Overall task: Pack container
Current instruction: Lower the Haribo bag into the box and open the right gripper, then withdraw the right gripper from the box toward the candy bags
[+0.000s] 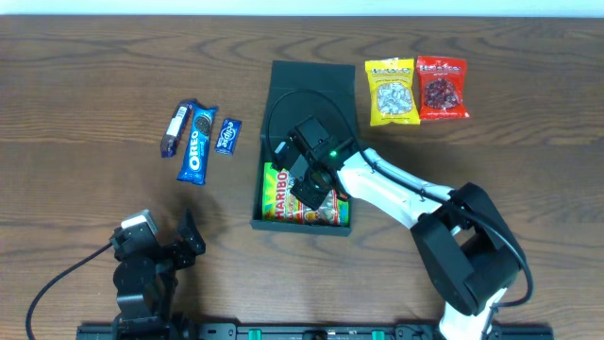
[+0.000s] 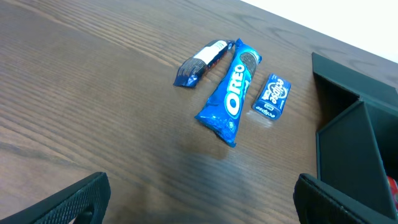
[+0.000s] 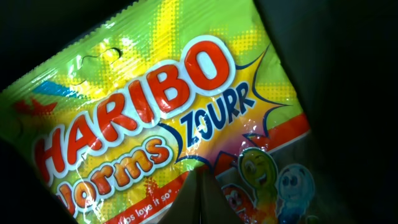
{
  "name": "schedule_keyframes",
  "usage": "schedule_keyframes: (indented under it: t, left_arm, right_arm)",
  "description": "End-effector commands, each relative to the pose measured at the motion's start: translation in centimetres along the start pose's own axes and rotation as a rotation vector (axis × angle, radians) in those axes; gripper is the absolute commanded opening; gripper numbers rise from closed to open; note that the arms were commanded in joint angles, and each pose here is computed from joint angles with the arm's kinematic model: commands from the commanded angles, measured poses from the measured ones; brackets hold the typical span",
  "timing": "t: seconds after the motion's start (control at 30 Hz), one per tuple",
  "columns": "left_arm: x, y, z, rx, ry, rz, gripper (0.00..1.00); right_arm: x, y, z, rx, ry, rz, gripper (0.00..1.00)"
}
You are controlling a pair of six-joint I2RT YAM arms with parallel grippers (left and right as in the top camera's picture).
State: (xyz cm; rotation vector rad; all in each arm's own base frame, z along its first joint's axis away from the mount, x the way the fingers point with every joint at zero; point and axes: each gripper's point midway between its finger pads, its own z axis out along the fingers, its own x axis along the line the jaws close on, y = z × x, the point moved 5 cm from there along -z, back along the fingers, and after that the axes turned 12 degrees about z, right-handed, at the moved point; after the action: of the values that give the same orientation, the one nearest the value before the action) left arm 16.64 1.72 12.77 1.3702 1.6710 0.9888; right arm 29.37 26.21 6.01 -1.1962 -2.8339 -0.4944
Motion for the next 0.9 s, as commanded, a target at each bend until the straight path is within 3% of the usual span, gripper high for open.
schedule_keyframes:
  t: [0.0, 0.5, 0.67, 0.87]
  left_arm:
    - [0.3, -0.5, 0.3, 0.009, 0.018, -0.01, 0.95]
    - [0.3, -0.5, 0.3, 0.009, 0.018, -0.01, 0.95]
    - [0.3, -0.5, 0.3, 0.009, 0.018, -0.01, 0.95]
    - [0.3, -0.5, 0.3, 0.009, 0.018, -0.01, 0.95]
  right_arm:
    - [0.3, -0.3, -0.3, 0.014, 0.04, 0.023, 0.01]
    - [0.6, 1.7, -2.0, -0.07, 0.079, -0.019, 0.01]
    - [1.4, 3.4, -6.9, -0.161, 0.073, -0.001, 0.01]
    - [2.9, 4.4, -16.0, -0.383, 0.062, -0.024, 0.01]
